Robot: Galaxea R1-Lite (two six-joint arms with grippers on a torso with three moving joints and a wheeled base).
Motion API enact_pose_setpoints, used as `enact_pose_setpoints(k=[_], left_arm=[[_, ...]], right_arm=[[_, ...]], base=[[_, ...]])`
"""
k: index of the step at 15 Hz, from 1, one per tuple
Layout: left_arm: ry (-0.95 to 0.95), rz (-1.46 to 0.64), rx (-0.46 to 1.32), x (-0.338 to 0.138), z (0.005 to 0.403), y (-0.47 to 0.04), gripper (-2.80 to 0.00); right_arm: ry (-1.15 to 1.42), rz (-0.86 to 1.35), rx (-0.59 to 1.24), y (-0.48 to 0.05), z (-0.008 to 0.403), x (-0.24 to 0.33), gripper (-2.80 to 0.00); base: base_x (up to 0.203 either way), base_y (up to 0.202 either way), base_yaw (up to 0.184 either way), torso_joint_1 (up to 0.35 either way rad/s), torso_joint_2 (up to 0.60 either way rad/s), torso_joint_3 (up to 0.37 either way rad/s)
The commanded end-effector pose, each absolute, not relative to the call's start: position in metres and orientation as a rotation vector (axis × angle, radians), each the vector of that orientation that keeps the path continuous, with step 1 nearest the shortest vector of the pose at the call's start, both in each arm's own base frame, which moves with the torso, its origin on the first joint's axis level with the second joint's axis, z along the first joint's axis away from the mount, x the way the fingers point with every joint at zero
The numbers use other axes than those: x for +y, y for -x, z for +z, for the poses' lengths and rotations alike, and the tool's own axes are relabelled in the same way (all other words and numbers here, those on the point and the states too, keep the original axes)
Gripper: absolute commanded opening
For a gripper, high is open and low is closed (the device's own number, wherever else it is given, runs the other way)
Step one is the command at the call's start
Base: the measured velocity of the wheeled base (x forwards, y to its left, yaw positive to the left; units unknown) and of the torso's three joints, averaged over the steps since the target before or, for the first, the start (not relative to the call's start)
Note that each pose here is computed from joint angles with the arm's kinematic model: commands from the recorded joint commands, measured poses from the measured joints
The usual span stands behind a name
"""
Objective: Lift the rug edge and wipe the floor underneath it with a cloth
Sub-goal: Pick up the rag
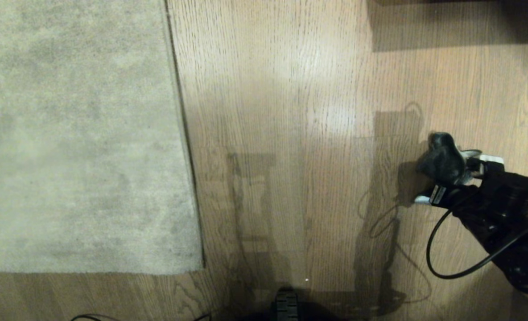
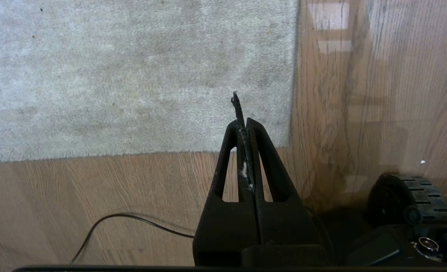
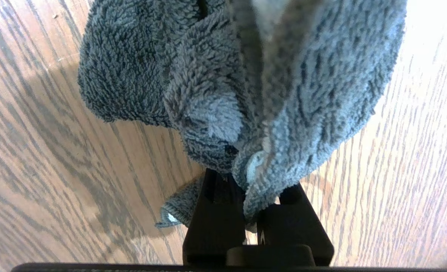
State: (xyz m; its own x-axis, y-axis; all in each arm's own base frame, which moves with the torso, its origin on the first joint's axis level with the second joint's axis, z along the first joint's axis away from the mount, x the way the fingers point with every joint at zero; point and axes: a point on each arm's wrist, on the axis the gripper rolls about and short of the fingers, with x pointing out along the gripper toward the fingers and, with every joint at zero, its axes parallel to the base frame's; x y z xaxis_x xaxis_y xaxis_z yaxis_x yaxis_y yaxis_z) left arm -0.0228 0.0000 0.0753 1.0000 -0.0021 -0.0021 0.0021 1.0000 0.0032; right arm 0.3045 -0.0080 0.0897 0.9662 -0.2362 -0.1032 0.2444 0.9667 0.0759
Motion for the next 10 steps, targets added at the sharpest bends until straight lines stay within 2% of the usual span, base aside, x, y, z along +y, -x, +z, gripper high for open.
enact_pose_setpoints(k=[1, 10], left_arm=[[-0.003, -0.002, 0.002, 0.000, 0.075, 0.023, -2.80], [-0.003, -0.002, 0.002, 0.000, 0.075, 0.023, -2.80]], right_arm=[[-0.093, -0.234, 0.065, -0.296, 0.100, -0.005, -2.80], [-0.043, -0.191, -0.065, -0.222, 0.150, 0.002, -2.80]], base=[[0.000, 0.000, 0.000, 0.000, 0.00, 0.000], [0.000, 0.000, 0.000, 0.000, 0.00, 0.000]])
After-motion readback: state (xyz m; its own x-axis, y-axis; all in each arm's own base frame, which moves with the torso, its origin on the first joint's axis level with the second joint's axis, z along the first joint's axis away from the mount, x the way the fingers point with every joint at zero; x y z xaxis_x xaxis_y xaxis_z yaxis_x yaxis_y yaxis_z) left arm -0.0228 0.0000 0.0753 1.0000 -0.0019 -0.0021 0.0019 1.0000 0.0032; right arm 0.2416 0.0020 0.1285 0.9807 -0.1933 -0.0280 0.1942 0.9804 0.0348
